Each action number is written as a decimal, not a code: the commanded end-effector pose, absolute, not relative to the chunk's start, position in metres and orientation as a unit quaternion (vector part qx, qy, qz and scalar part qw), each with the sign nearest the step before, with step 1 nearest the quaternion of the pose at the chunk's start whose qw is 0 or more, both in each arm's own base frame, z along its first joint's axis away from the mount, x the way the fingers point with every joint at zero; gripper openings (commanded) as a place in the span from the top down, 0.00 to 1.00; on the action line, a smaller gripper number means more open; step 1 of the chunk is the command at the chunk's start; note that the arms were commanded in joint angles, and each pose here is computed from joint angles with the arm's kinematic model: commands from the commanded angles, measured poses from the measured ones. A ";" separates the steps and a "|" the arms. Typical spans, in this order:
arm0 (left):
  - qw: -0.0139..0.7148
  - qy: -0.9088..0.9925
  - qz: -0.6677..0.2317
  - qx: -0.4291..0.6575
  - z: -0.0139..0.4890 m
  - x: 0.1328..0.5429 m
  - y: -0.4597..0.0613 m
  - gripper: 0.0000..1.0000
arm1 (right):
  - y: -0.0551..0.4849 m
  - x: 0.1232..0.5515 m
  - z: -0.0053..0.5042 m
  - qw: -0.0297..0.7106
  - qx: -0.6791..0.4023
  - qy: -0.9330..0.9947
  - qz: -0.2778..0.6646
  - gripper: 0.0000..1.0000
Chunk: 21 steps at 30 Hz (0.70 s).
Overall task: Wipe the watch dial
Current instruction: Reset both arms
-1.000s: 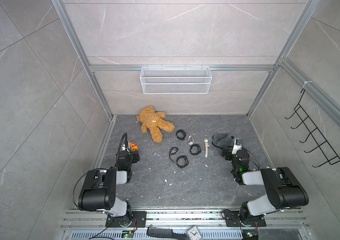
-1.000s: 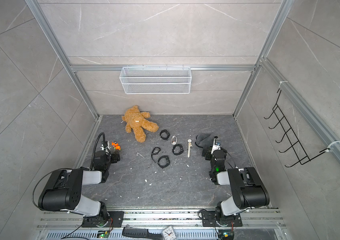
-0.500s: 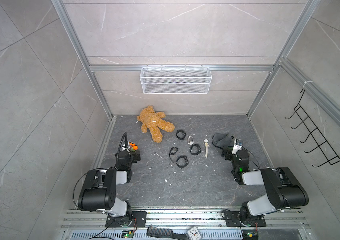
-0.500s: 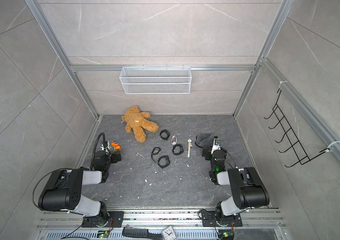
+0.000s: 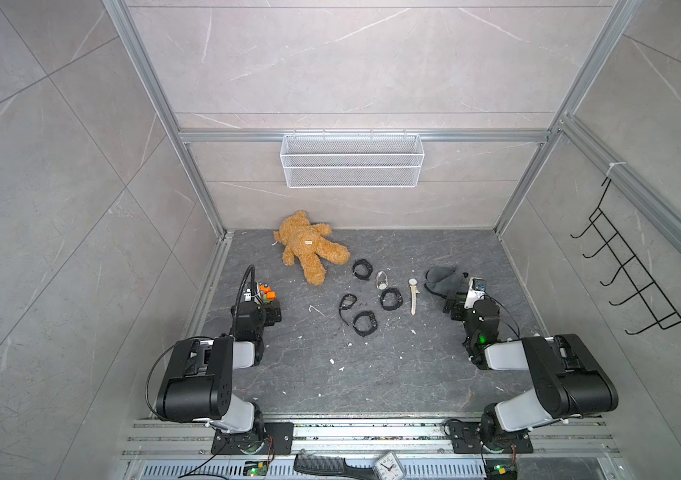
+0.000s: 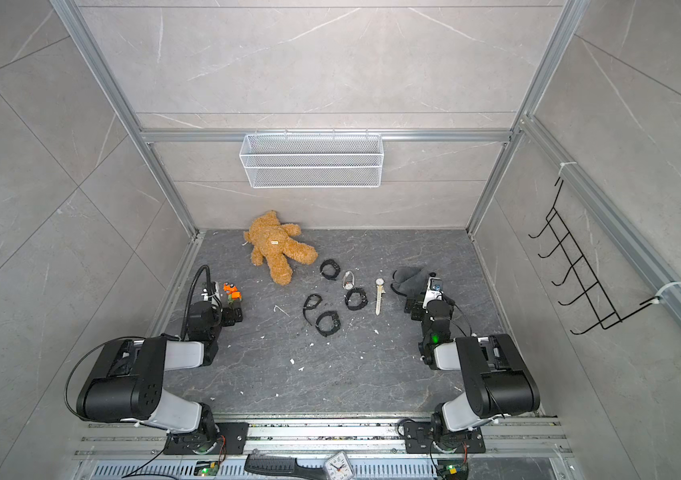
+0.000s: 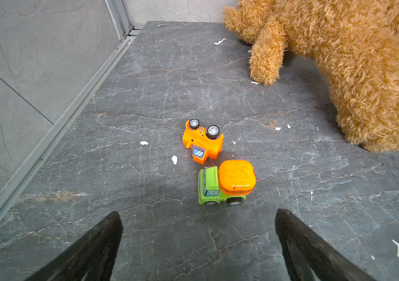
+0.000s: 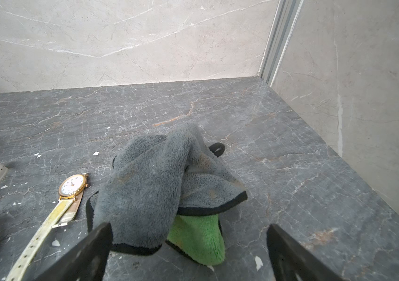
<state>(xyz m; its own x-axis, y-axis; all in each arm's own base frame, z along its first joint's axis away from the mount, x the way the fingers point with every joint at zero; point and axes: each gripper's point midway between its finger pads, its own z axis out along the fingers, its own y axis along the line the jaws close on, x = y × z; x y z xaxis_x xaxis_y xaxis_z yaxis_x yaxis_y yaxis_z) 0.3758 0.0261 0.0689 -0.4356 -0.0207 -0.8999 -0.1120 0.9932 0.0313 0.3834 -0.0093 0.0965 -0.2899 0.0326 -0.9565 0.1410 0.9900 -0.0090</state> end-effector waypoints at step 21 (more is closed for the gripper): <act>0.550 0.833 0.042 -0.047 0.084 0.385 0.029 0.00 | -0.007 0.387 0.097 0.591 0.056 0.804 -0.039 0.00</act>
<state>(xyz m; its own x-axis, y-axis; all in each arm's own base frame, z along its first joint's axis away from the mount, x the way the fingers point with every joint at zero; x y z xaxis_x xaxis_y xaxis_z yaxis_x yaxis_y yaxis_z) 0.3758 0.0261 0.0689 -0.4356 -0.0207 -0.8999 -0.1120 0.9932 0.0313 0.3835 -0.0088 0.0964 -0.2904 0.0326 -0.9564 0.1385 0.9903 -0.0083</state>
